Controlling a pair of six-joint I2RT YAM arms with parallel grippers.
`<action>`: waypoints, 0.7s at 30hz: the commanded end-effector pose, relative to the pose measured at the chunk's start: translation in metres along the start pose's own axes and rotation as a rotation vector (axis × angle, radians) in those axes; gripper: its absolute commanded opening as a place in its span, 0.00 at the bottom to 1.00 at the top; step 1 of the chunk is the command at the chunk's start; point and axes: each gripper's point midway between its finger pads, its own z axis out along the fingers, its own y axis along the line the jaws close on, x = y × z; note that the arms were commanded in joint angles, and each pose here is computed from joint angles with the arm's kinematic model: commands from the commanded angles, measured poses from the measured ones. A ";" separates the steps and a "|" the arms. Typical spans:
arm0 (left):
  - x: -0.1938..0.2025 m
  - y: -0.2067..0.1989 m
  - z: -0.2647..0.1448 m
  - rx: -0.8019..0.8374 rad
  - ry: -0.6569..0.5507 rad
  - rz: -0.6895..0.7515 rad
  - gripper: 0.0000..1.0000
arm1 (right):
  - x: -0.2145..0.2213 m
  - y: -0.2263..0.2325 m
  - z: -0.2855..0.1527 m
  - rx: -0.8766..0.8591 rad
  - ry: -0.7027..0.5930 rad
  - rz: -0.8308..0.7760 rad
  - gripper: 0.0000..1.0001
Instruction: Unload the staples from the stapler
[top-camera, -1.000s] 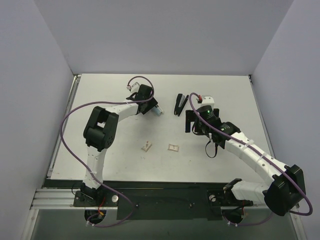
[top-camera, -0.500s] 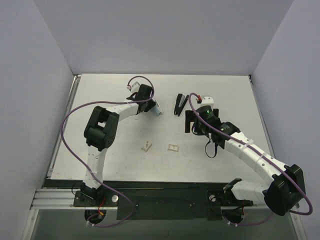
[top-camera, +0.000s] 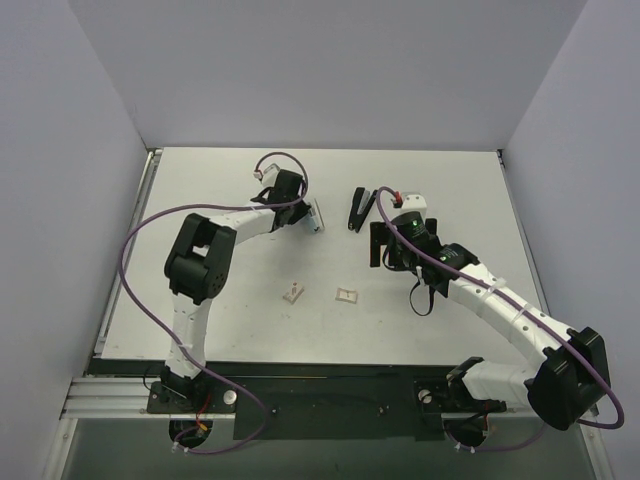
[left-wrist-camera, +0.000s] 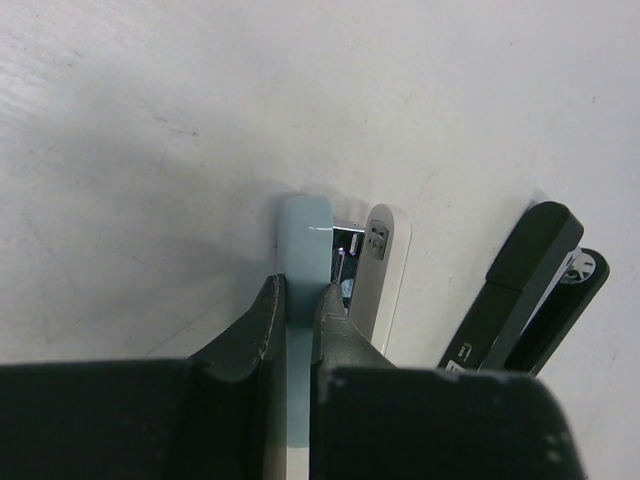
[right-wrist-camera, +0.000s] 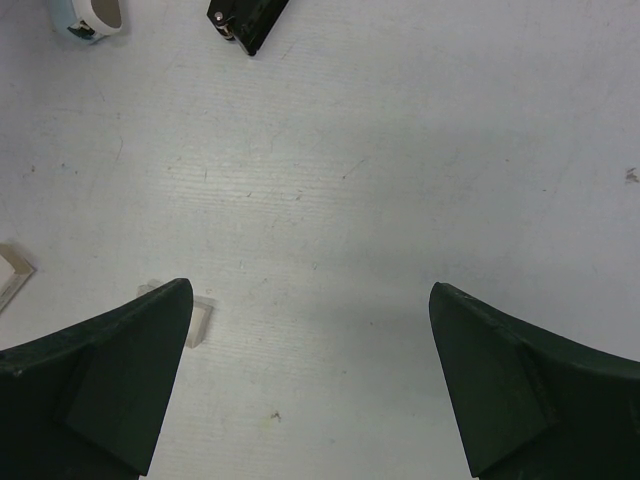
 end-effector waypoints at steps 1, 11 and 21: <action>-0.019 -0.018 -0.030 0.082 -0.022 0.053 0.00 | -0.012 0.005 -0.010 -0.009 -0.020 0.005 0.99; -0.017 -0.043 -0.087 0.299 0.009 0.142 0.00 | -0.019 0.024 -0.031 -0.120 -0.034 0.029 0.99; 0.028 -0.057 -0.165 0.596 0.127 0.212 0.00 | -0.007 0.059 -0.066 -0.367 0.011 0.072 0.98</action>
